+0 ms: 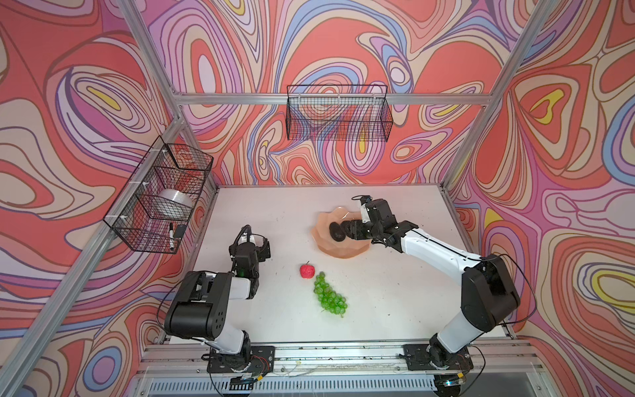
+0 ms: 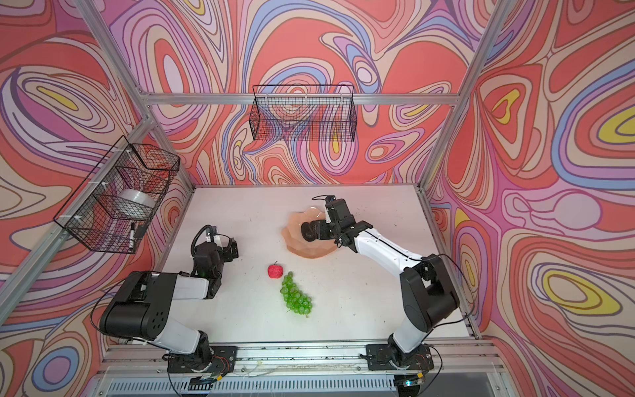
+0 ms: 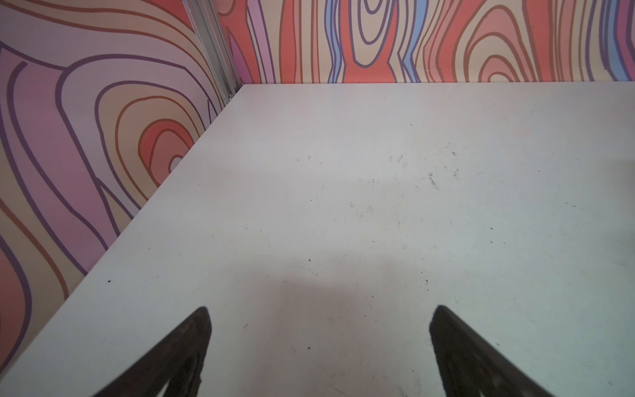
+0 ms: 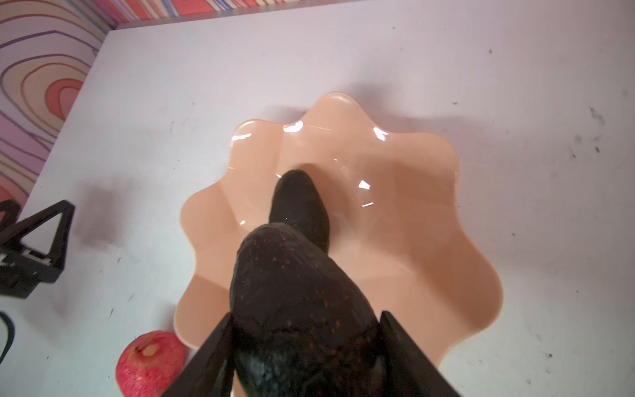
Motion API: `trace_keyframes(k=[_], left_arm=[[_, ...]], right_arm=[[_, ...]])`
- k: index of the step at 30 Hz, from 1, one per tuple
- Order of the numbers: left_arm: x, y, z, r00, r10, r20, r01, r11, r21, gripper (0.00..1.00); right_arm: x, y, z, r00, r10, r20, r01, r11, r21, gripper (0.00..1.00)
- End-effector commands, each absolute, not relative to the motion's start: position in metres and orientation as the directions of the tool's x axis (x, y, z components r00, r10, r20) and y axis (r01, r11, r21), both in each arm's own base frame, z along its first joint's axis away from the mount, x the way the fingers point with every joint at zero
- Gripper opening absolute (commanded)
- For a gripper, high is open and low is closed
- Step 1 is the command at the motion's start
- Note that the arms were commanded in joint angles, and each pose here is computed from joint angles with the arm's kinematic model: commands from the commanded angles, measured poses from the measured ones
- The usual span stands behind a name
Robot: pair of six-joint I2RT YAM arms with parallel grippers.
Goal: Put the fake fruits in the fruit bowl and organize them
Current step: 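Carry the second avocado into the bowl beside the first and release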
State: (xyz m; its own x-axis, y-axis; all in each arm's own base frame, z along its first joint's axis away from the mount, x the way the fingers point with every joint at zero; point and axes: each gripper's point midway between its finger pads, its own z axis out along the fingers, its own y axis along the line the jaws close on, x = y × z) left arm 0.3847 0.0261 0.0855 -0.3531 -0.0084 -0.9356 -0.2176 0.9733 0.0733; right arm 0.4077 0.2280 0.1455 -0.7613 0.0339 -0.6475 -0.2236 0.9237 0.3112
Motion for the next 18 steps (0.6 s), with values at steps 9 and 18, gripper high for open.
trace_keyframes(k=[9,18], left_arm=[[0.388,0.028,0.092,-0.334,-0.014,-0.943,-0.226,0.972,0.065,1.0],[0.388,0.028,0.092,-0.334,-0.015,-0.943,-0.226,0.972,0.065,1.0]], right_arm=[[0.445,0.23,0.108,-0.737,0.263,-0.623,-0.002,0.92,0.391,0.32],[0.455,0.229,0.093,-0.722,0.327,-0.609,0.065,0.91,0.41,0.36]])
